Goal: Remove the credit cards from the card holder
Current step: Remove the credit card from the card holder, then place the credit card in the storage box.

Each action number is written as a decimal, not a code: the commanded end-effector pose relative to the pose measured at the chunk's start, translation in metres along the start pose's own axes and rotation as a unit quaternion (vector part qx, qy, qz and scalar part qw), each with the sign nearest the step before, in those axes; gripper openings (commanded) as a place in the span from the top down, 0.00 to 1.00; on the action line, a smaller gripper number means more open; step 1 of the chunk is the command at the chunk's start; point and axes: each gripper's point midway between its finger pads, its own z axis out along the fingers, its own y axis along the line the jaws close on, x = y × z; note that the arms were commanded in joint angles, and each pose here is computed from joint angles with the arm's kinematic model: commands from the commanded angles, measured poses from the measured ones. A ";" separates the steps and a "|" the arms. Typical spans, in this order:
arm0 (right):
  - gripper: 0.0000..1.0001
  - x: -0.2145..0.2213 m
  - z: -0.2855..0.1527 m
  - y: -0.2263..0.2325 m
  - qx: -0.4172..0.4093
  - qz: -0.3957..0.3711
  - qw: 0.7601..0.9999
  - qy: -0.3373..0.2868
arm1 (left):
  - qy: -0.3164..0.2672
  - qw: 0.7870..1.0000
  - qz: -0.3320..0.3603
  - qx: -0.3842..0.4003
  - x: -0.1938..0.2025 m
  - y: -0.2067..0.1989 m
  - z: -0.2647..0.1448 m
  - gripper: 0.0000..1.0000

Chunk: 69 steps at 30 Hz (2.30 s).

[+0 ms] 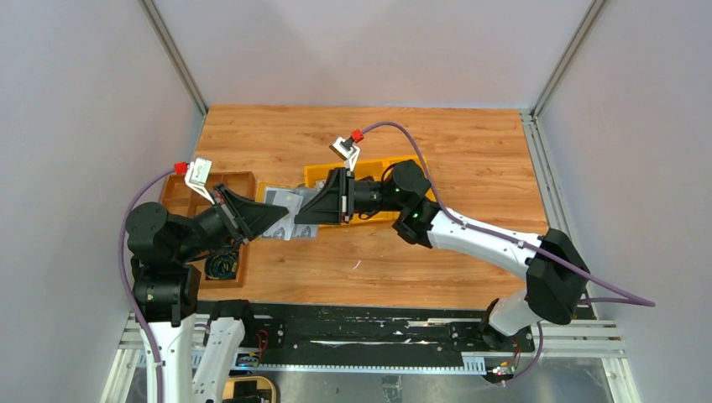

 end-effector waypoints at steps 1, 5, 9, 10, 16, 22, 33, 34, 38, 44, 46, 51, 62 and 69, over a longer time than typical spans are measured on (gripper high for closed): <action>0.57 -0.015 0.007 0.008 -0.023 -0.008 1.000 -0.012 | -0.008 0.999 0.019 0.035 -0.009 -0.024 -0.003 1.00; 0.63 -0.016 0.014 0.006 -0.032 -0.001 0.999 -0.010 | -0.007 0.999 0.010 0.044 -0.008 -0.028 -0.004 1.00; 0.90 -0.015 0.016 0.008 -0.045 0.009 0.999 -0.010 | -0.005 0.999 0.013 0.048 -0.007 -0.030 -0.005 1.00; 0.93 -0.015 0.015 0.008 -0.046 0.009 0.999 -0.011 | -0.006 0.999 0.015 0.048 -0.007 -0.031 -0.006 1.00; 1.00 -0.014 0.001 0.012 -0.044 -0.004 0.999 -0.013 | -0.005 0.999 0.018 0.043 -0.010 -0.030 -0.004 1.00; 1.00 -0.016 -0.023 0.010 -0.029 -0.015 0.999 -0.014 | -0.006 0.999 0.042 0.026 -0.013 -0.023 -0.003 1.00; 1.00 -0.034 -0.090 -0.055 0.160 -0.042 0.986 0.004 | -0.022 0.978 0.144 -0.152 -0.030 0.038 -0.015 1.00; 1.00 -0.033 -0.095 -0.069 0.196 -0.046 0.979 0.009 | -0.025 0.972 0.152 -0.175 -0.034 0.045 -0.018 1.00; 1.00 -0.032 -0.113 -0.130 0.317 -0.050 0.947 0.027 | -0.012 0.964 0.177 -0.198 -0.035 0.054 -0.022 1.00; 1.00 -0.028 -0.115 -0.207 0.406 -0.034 0.910 0.075 | 0.011 0.969 0.179 -0.172 -0.021 0.048 -0.022 1.00; 1.00 -0.030 -0.112 -0.234 0.430 -0.027 0.898 0.094 | 0.020 0.970 0.180 -0.162 -0.016 0.045 -0.022 1.00; 1.00 -0.037 -0.110 -0.292 0.477 -0.026 0.870 0.122 | 0.031 0.974 0.178 -0.134 -0.008 0.036 -0.021 1.00; 1.00 -0.035 -0.103 -0.367 0.516 -0.022 0.843 0.151 | 0.045 0.978 0.177 -0.097 0.001 0.025 -0.019 1.00; 0.72 -0.041 -0.099 -0.370 0.527 -0.035 0.836 0.149 | 0.045 0.979 0.183 -0.081 0.001 0.015 -0.021 1.00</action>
